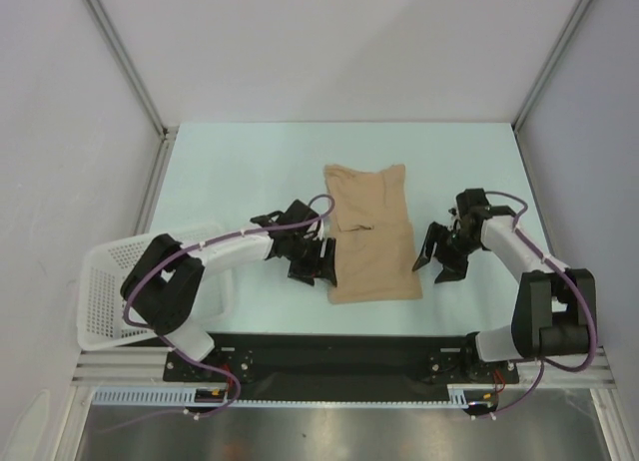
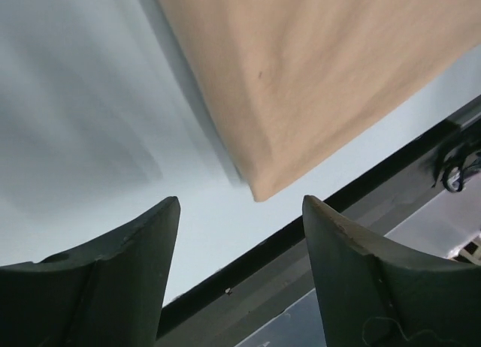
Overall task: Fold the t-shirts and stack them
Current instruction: Fold the tshirt
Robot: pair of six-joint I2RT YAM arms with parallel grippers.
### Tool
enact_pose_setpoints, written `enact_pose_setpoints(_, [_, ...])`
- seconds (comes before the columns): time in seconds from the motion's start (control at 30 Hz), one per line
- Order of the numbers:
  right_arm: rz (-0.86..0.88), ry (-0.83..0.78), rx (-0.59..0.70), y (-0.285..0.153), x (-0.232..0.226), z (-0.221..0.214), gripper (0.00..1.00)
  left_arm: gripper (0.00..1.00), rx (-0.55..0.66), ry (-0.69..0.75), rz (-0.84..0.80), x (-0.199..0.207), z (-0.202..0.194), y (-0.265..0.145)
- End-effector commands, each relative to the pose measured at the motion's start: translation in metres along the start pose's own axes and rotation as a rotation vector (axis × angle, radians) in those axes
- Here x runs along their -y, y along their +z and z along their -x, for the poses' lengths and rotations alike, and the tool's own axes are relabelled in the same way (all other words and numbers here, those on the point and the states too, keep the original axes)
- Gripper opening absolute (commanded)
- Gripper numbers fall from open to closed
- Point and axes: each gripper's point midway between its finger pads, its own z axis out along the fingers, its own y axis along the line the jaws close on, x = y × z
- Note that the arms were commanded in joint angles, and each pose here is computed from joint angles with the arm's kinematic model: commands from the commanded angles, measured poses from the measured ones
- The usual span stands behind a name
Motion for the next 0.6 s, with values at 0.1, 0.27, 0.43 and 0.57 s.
enact_pose_setpoints(0.1, [0.083,-0.131,0.097,-0.010,-0.039,0.083,0.71,0.70,0.142,0.089,-0.027,0.000,0.080,-0.027])
enact_pose_setpoints(0.27, [0.118,-0.164,0.074,0.011,-0.054,0.123,0.62,0.66,0.139,0.108,-0.099,0.004,0.128,-0.015])
enact_pose_setpoints(0.43, [0.118,-0.149,0.027,0.032,-0.058,0.140,0.55,0.60,0.097,0.102,-0.045,-0.014,0.143,0.007])
enact_pose_setpoints(0.57, [0.068,-0.136,0.027,0.044,-0.050,0.150,0.54,0.57,0.102,0.100,0.004,-0.023,0.153,0.012])
